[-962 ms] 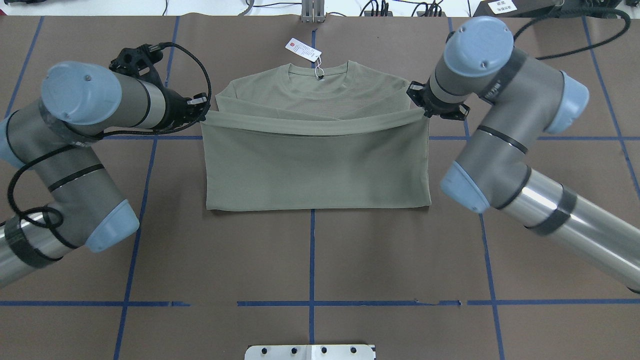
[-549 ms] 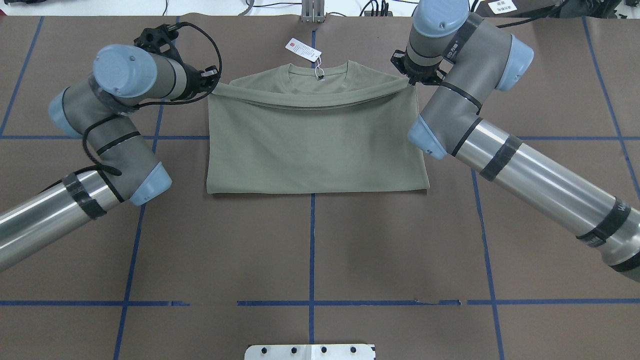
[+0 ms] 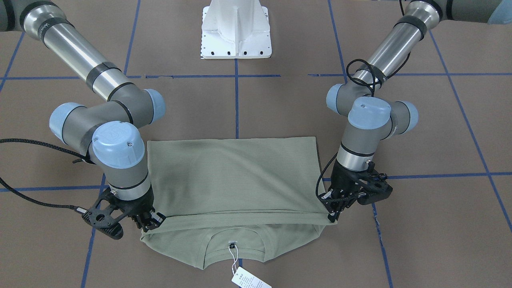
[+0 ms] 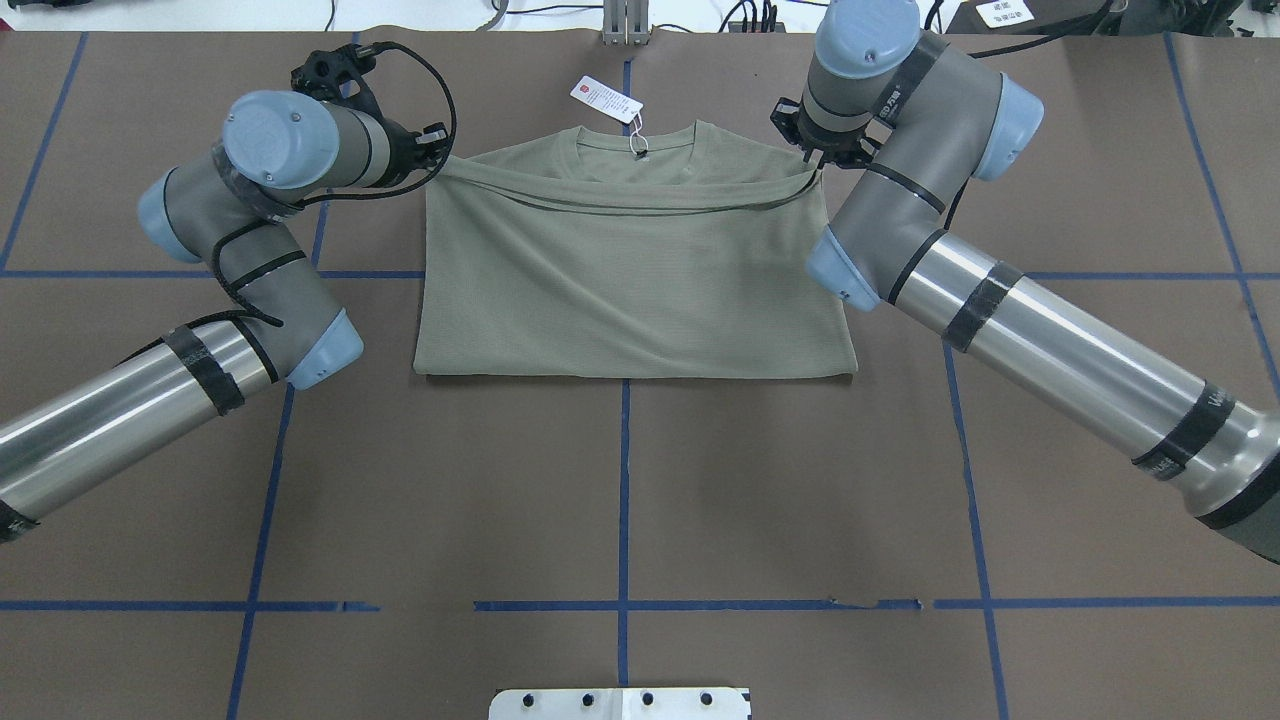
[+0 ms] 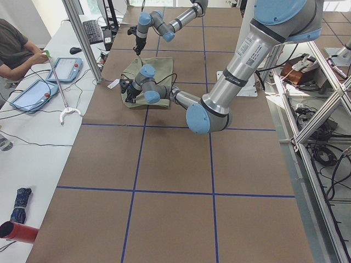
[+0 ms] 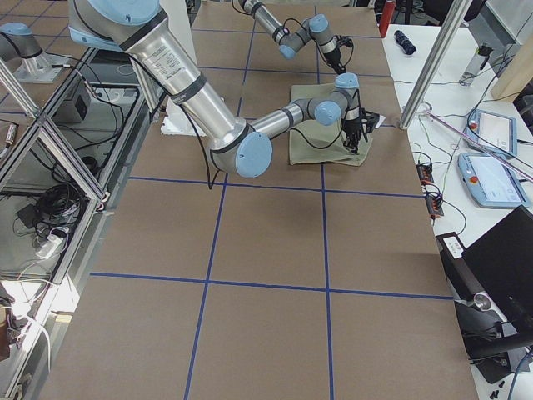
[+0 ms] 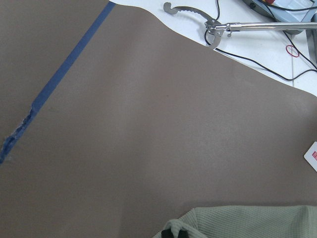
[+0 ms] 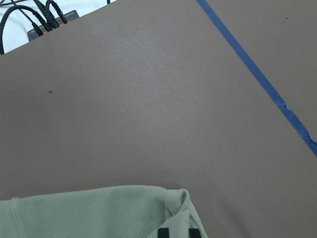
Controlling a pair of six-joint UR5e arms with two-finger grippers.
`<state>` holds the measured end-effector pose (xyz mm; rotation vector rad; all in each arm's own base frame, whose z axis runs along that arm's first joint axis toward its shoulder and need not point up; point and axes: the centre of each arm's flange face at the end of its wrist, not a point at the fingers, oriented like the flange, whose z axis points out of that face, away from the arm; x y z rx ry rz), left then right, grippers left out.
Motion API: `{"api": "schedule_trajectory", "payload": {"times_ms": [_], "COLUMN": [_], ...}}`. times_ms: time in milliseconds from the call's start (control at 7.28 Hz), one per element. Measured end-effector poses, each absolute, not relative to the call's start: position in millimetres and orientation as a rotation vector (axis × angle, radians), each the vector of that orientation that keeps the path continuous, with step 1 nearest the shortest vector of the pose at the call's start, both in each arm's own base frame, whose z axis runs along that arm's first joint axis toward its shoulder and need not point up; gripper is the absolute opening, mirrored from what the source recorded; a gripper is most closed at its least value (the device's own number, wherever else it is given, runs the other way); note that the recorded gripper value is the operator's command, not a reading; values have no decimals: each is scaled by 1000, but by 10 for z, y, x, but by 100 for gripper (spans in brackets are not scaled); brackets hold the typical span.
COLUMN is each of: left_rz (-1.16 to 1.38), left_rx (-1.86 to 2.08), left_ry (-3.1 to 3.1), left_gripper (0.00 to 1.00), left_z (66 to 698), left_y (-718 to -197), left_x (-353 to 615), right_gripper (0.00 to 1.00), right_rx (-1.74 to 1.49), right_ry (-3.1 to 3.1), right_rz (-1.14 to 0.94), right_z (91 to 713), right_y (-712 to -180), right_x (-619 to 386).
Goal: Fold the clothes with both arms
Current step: 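Release the hem and draw the right gripper back toward the robot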
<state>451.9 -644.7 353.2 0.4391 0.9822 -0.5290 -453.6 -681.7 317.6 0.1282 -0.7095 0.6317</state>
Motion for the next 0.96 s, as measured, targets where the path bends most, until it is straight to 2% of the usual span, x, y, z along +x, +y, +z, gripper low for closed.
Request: {"api": "schedule_trajectory", "payload": {"times_ms": [275,687,962], "left_rz": [-496,-480,-469], "left_rx": [469,480,471], "left_ry": [1003,1038,1040], "left_gripper": [46,46,46], "left_z": [3575,3612,3646], "left_y": [-6360,-6081,-6020], "left_x": [4392,4184,4208], "right_gripper": [79,87,87], "right_rx": [142,99,22], "right_ry": [-757,-819,-844], "right_rz": [626,639,739], "right_z": [2990,3349,3518], "right_y": [-6636,-5616,-5047], "right_x": [-4451,-4282,-4249]}}
